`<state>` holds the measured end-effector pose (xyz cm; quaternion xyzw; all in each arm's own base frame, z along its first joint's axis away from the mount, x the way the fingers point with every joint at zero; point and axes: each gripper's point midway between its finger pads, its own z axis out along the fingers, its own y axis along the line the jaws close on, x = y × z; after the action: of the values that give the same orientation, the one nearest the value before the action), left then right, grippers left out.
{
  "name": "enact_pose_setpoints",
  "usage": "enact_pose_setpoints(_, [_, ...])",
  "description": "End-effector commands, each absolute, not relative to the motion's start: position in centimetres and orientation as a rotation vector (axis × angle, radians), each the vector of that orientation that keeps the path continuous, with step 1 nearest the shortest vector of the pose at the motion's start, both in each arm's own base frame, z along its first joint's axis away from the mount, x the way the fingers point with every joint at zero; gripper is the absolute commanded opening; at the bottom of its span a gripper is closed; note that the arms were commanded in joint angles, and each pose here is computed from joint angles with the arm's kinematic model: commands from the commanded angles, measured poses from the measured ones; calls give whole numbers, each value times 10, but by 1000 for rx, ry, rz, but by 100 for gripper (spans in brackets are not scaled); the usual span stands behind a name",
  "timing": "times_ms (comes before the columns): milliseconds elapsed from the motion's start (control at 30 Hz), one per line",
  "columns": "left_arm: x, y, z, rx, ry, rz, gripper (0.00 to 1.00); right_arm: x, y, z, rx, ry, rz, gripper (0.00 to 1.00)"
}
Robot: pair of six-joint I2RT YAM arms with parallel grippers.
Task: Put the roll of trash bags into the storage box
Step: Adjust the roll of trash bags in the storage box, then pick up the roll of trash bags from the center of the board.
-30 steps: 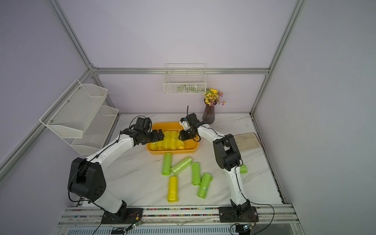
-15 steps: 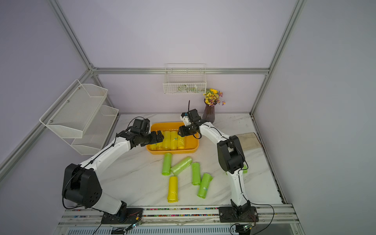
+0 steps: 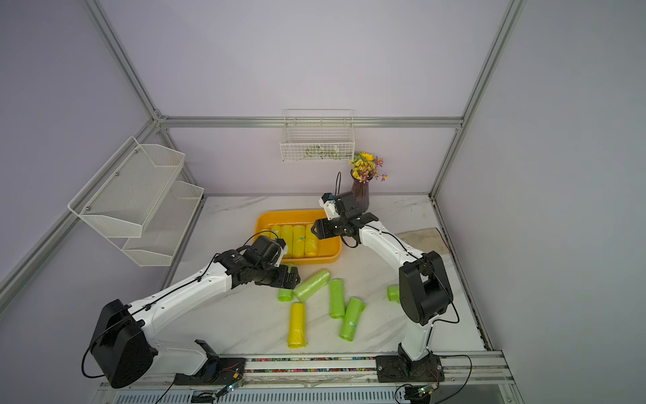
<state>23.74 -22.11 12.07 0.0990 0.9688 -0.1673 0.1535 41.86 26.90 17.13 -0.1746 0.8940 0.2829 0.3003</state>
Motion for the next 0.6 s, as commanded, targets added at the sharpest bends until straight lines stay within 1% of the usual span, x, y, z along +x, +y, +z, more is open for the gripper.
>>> enact_pose_setpoints(0, [215, -225, 107, 294, 2853, -447, 100, 418, 258, 176, -432, 2347, 731, 63])
enact_pose_setpoints(167, [196, -233, 97, 358, 2897, -417, 100, 413, 252, 166, -413, 2377, 735, 63])
enact_pose_setpoints(200, [193, -235, 87, 366, 2931, -387, 100, 412, 251, 164, -411, 2381, 736, 63])
enact_pose_setpoints(567, [173, -255, 61, 444, 3041, -368, 100, 411, 245, 155, -392, 2400, 736, 63])
